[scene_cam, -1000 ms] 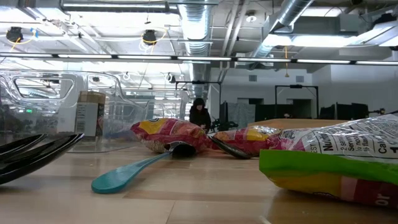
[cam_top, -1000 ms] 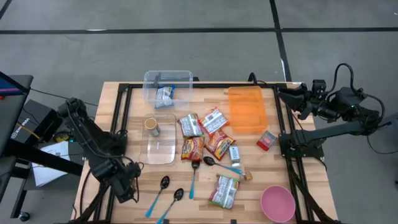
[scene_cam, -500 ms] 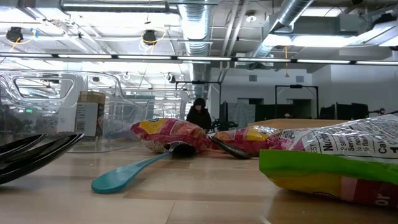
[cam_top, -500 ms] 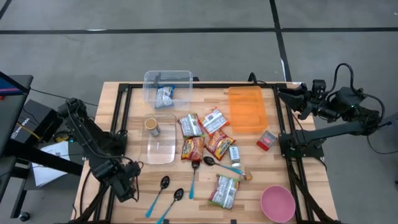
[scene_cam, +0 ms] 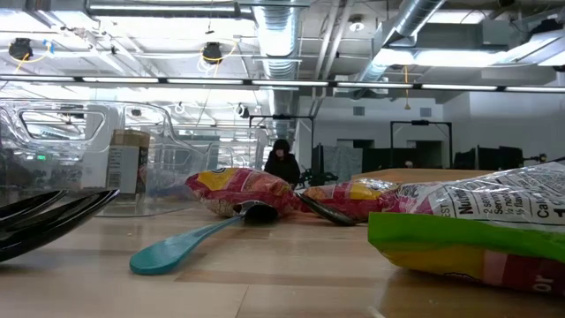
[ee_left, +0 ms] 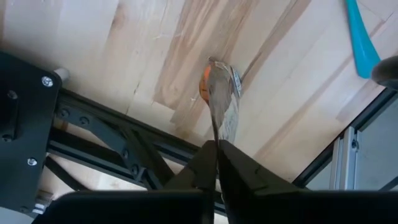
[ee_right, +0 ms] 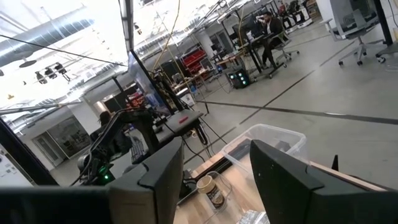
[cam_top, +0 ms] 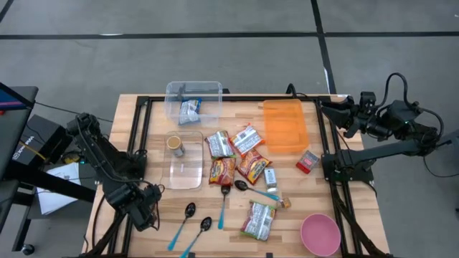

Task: Pick & Place Food Item
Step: Put the orange seasoning pack into the transparent bin

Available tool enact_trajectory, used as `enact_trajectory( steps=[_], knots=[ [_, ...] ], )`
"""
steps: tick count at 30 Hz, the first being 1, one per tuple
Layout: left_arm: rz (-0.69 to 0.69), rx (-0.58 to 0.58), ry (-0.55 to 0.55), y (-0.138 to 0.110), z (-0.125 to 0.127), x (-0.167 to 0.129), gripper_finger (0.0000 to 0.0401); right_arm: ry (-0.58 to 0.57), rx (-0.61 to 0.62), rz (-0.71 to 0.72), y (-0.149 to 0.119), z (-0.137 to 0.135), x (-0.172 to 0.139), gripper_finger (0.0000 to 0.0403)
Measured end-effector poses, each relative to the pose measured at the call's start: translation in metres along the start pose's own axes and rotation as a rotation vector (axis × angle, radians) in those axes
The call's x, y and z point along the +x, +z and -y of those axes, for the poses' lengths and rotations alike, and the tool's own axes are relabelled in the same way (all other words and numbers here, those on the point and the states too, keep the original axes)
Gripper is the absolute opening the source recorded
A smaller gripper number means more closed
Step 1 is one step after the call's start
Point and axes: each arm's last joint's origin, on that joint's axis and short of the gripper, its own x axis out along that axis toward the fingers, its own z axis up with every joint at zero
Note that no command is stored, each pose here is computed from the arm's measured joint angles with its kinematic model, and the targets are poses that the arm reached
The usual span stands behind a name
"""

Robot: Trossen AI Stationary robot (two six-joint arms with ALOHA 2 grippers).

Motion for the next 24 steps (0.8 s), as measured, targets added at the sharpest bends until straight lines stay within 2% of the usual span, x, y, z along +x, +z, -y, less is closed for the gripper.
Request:
enact_trajectory(
  steps=[10, 15, 24],
  knots=[
    [0.016, -0.001, -0.007, 0.000, 0.000, -0.001, 0.0000, 0.000, 0.000, 0.000, 0.000, 0.000, 0.000, 0.0180],
    [0.117, -0.005, -0.082, 0.003, -0.004, -0.011, 0.0000, 0.000, 0.000, 0.000, 0.000, 0.000, 0.000, 0.0180],
    [0.167, 0.063, -0.231, 0.003, -0.023, -0.037, 0.0000, -0.001, 0.000, 0.001, 0.000, 0.000, 0.000, 0.0180]
  ],
)
